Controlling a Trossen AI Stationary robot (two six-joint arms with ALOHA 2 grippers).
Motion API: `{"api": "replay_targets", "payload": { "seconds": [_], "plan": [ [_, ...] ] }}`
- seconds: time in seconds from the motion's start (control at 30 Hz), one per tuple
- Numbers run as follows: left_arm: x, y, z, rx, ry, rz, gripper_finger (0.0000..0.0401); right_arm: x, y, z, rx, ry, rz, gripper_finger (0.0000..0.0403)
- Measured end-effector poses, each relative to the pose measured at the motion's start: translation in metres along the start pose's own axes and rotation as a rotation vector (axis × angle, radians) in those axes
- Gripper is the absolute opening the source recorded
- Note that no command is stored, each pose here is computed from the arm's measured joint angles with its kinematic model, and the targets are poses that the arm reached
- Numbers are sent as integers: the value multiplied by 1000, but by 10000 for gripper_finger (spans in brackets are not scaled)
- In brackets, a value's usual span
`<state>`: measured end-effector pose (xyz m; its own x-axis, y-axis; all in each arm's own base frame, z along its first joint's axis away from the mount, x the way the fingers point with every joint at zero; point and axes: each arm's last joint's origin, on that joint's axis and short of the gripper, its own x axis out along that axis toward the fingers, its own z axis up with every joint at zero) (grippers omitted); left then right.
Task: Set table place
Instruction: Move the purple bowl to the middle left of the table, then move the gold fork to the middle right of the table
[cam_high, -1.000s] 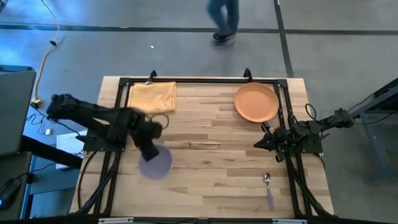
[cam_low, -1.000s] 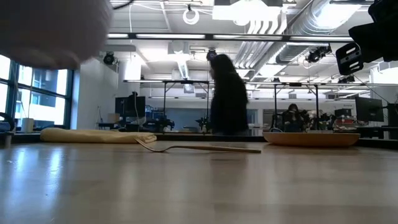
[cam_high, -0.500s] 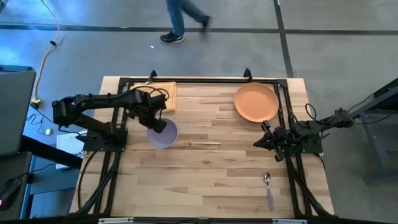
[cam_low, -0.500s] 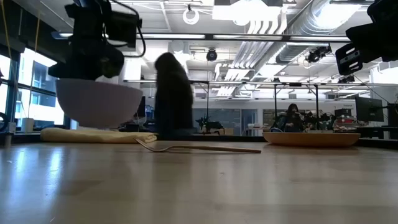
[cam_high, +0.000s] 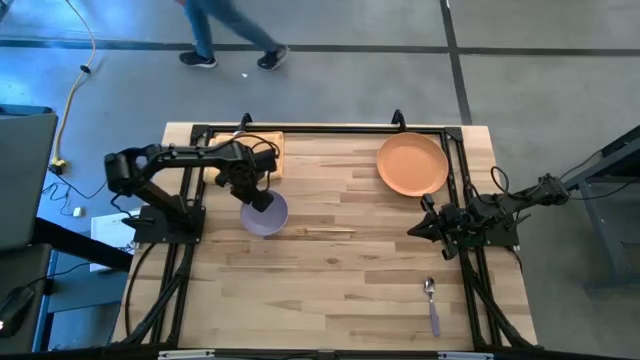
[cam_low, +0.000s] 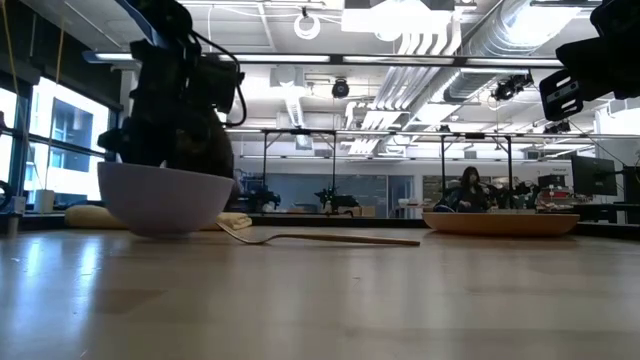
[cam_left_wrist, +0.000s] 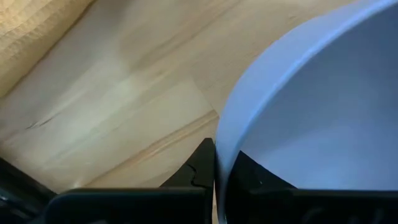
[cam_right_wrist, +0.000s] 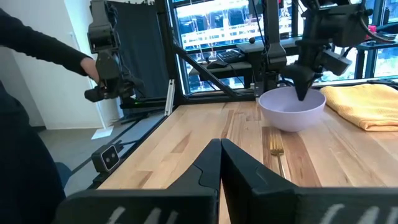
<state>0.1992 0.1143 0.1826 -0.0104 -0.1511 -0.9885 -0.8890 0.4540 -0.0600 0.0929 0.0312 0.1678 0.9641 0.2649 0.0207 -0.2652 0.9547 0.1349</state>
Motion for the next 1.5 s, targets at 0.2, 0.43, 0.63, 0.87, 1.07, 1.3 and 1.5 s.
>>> {"api": "replay_targets", "payload": {
  "seconds": [0.2,0.43,0.63,0.87,1.07,1.3,1.5],
  "plan": [
    [1,-1,2,57,-16,4,29,0,0,0,0,0,0,0],
    [1,0,2,54,-31,33,81,0,-1,1,0,-9,-30,0],
    [1,1,1,74,-22,28,131,0,-1,1,1,-10,-32,0],
    [-15,1,-4,126,49,49,153,0,-1,1,1,-10,-31,0],
    [-63,-8,-4,230,73,19,154,0,-1,1,1,-10,-31,0],
    [-125,-65,-6,674,-258,-196,154,0,-1,1,1,-12,-41,0],
    [-125,-127,-16,960,-481,-294,154,0,-1,1,1,-14,-50,0]
  ]
}}
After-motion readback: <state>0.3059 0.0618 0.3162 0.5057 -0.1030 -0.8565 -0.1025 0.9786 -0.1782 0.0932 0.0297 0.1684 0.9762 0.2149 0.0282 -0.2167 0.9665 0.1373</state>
